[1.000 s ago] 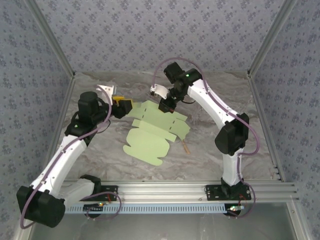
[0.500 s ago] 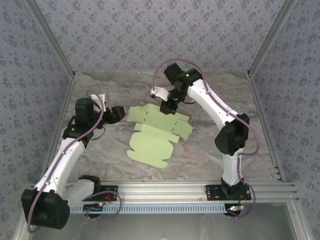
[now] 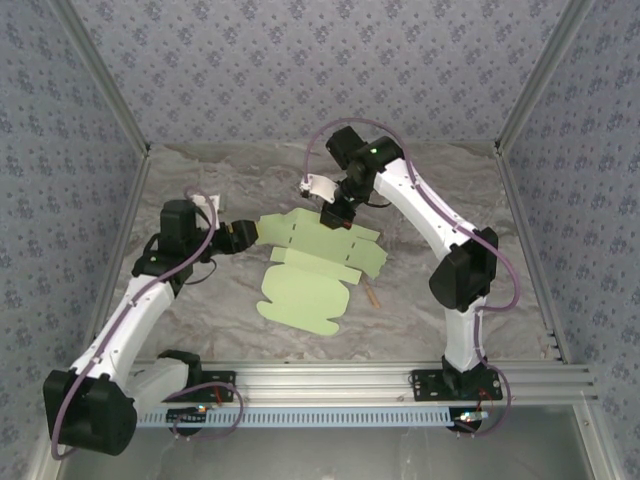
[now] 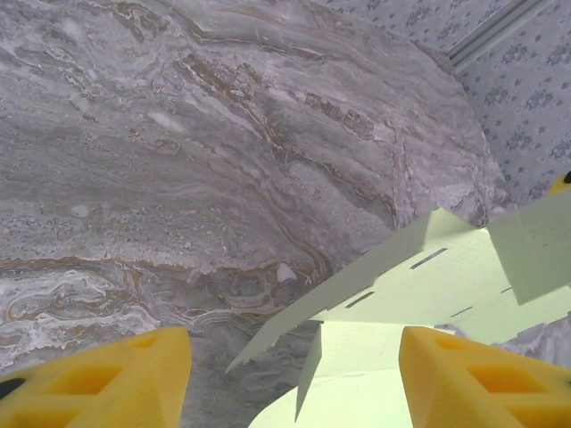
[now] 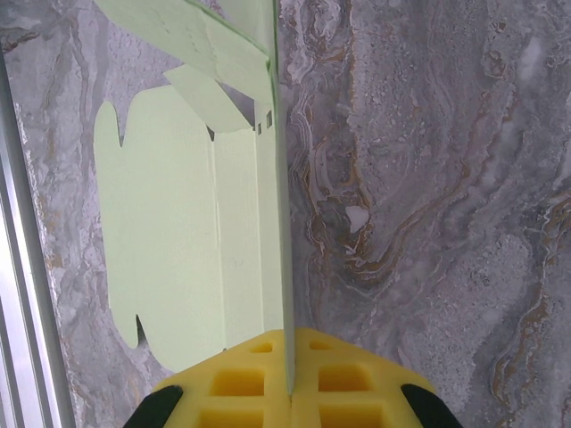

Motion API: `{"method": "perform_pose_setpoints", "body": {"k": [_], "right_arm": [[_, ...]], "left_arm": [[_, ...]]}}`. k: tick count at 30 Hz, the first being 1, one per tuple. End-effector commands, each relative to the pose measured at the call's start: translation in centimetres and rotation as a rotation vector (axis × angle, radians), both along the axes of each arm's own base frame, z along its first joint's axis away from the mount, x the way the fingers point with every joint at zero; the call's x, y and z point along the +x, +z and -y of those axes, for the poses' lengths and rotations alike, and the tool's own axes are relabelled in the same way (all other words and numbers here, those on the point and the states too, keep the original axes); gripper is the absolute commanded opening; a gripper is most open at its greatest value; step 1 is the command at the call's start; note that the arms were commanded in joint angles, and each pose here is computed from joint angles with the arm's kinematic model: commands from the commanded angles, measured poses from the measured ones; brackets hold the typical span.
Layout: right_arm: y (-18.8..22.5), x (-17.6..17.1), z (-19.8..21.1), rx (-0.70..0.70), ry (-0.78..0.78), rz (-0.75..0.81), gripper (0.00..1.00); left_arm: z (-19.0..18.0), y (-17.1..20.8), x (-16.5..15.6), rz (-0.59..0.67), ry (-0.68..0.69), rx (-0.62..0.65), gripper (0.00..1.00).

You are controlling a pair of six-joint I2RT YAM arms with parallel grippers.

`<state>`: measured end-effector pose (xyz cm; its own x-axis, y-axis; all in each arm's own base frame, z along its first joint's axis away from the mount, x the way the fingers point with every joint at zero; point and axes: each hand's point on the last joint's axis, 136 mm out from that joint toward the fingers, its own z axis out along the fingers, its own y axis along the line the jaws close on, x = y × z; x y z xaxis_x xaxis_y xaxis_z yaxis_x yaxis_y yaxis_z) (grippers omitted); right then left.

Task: Fold the paper box

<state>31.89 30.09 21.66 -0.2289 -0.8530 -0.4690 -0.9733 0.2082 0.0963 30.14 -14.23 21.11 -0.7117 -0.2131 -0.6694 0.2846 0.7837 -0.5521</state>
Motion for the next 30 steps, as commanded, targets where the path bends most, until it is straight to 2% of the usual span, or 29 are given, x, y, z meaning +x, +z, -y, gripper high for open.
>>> {"method": "perform_pose_setpoints", "body": {"k": [1,16,23,30], "right_arm": [[0.2,-0.2,0.2,-0.026,0.025,0.01,0.0],[-0.3,-0.2,0.3,-0.051,0.046,0.024,0.0],[0.0,-0.3,0.2,-0.042,0.049,0.021,0.0],[0.0,-0.6,0.3,-0.041,0.054,0.013,0.0]], "left_arm": [[0.1,-0.7,0.4,0.018,-0.006,0.023,0.64],[2.2,-1.9,0.9,0.061,-0.135,0.028,0.68],[4.3,-1.5,1.4,0.148,-0.228,0.053,0.68],[4.8,-1.8,2.0,0.186,-0.252,0.08,0.66]]}}
